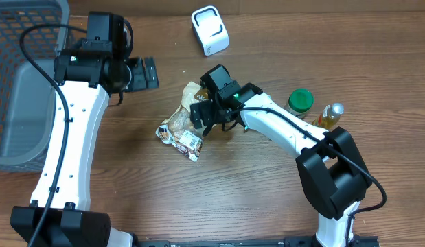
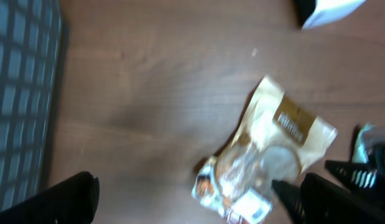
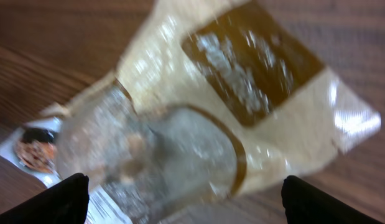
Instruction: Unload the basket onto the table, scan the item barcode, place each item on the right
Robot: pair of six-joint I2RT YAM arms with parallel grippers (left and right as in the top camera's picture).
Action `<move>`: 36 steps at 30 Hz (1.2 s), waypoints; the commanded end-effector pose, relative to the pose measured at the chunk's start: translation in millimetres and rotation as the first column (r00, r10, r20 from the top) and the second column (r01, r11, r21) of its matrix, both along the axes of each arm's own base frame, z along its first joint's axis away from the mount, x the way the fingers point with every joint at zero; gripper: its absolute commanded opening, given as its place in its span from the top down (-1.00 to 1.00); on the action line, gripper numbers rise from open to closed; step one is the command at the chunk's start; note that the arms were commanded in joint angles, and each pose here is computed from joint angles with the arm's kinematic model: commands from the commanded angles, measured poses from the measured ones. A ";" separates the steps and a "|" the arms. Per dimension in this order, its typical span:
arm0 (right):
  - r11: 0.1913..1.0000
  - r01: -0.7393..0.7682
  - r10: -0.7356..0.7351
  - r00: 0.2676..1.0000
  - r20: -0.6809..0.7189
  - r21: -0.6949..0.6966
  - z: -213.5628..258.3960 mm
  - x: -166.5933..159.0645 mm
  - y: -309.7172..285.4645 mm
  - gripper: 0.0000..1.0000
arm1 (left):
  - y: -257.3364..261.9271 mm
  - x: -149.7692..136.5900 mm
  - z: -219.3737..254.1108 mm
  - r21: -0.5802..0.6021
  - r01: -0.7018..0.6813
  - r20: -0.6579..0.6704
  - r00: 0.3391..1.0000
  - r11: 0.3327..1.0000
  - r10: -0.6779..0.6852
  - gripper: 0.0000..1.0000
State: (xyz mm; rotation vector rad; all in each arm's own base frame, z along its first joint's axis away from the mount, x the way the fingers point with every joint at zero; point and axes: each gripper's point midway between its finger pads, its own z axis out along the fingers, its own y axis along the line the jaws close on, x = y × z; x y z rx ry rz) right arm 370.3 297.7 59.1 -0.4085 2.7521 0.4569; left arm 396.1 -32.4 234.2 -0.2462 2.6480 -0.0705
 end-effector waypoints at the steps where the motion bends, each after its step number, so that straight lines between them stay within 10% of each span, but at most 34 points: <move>1: 0.998 -0.065 0.062 0.990 0.129 0.019 18.5 18.9 7.6 -0.91 | -1.5 26.4 12.8 0.013 0.002 0.115 0.993 1.000 -0.004 -0.99; 6: 0.995 -0.087 0.076 0.974 0.212 0.043 20.0 37.4 18.2 -0.87 | -5.9 28.4 14.2 -0.020 -0.003 0.124 0.992 1.000 0.005 -0.99; 18: 0.997 -0.065 0.052 0.974 0.222 0.048 -27.2 62.5 19.7 0.18 | -30.0 -52.2 -48.8 -0.135 0.038 -0.285 0.955 0.990 -0.075 -0.99; 28: 0.999 0.028 -0.028 1.000 0.013 -0.024 -59.9 29.7 -5.0 0.26 | -29.1 -60.4 -73.8 -0.131 0.031 -0.334 0.940 0.991 -0.074 -0.97; 32: 0.989 0.124 -0.133 0.984 -0.123 -0.075 -70.9 5.5 -20.5 0.25 | -29.1 -60.1 -73.9 -0.130 0.032 -0.333 0.940 0.991 -0.074 -0.53; 36: 0.990 0.118 -0.138 0.944 -0.299 -0.083 -75.7 -31.7 -23.7 0.25 | -28.8 -61.4 -75.9 -0.130 0.030 -0.339 0.938 0.991 -0.072 -0.51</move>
